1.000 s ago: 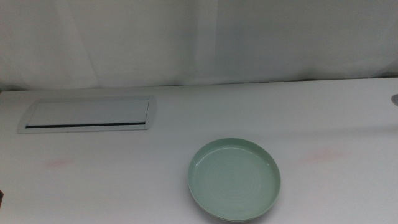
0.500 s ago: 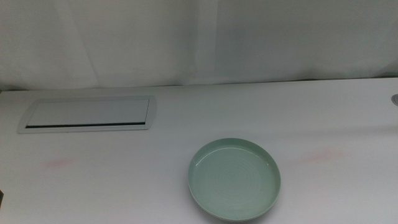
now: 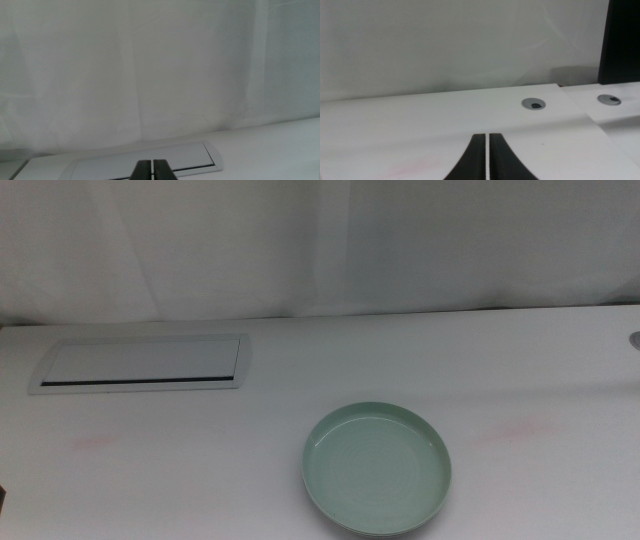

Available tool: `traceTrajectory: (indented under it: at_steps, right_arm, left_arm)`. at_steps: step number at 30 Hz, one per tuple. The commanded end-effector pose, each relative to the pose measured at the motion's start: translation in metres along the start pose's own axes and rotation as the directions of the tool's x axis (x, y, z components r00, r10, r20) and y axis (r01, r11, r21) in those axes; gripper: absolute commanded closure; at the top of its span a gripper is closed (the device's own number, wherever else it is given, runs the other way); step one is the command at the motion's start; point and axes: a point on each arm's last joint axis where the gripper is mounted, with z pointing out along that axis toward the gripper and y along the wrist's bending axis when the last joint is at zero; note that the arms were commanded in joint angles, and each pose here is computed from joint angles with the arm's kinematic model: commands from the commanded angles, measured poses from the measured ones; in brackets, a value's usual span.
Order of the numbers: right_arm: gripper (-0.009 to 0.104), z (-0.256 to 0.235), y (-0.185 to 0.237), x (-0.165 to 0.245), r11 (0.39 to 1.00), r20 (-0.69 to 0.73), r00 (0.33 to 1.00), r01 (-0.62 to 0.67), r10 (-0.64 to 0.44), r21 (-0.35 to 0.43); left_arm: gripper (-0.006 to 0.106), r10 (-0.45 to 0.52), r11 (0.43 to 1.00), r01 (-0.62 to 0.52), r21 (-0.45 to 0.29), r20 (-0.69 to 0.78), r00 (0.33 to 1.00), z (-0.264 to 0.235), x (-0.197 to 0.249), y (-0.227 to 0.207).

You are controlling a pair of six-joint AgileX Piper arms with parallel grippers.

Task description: Stack the three bowls on top of each other.

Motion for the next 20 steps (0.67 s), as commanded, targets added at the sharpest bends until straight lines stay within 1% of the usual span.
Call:
traceTrajectory:
  at_steps: [1, 4, 6, 20]
  right_arm:
    - [0.098, -0.0027, 0.0008, -0.0008, 0.999, 0.047, 0.998, -0.041, 0.041, -0.009]
    - [0.098, -0.0028, 0.0029, -0.0007, 0.992, 0.043, 0.992, -0.12, 0.121, -0.035]
    - [0.098, -0.0028, 0.0034, -0.0008, 0.99, 0.042, 0.989, -0.137, 0.139, -0.041]
    - [0.098, -0.0028, 0.0034, -0.0008, 0.99, 0.042, 0.99, -0.137, 0.138, -0.041]
  left_arm:
    - [0.103, -0.01, 1.0, 0.01, -0.005, -0.006, 1.0, -0.0014, 0.0116, -0.0006]
    - [0.103, -0.01, 1.0, 0.01, -0.005, -0.006, 1.0, -0.0014, 0.0116, -0.0006]
    - [0.103, -0.01, 1.0, 0.01, -0.005, -0.006, 1.0, -0.0014, 0.0116, -0.0006]
    - [0.103, -0.012, 1.0, 0.012, -0.004, -0.022, 1.0, -0.0014, 0.0131, -0.0006]
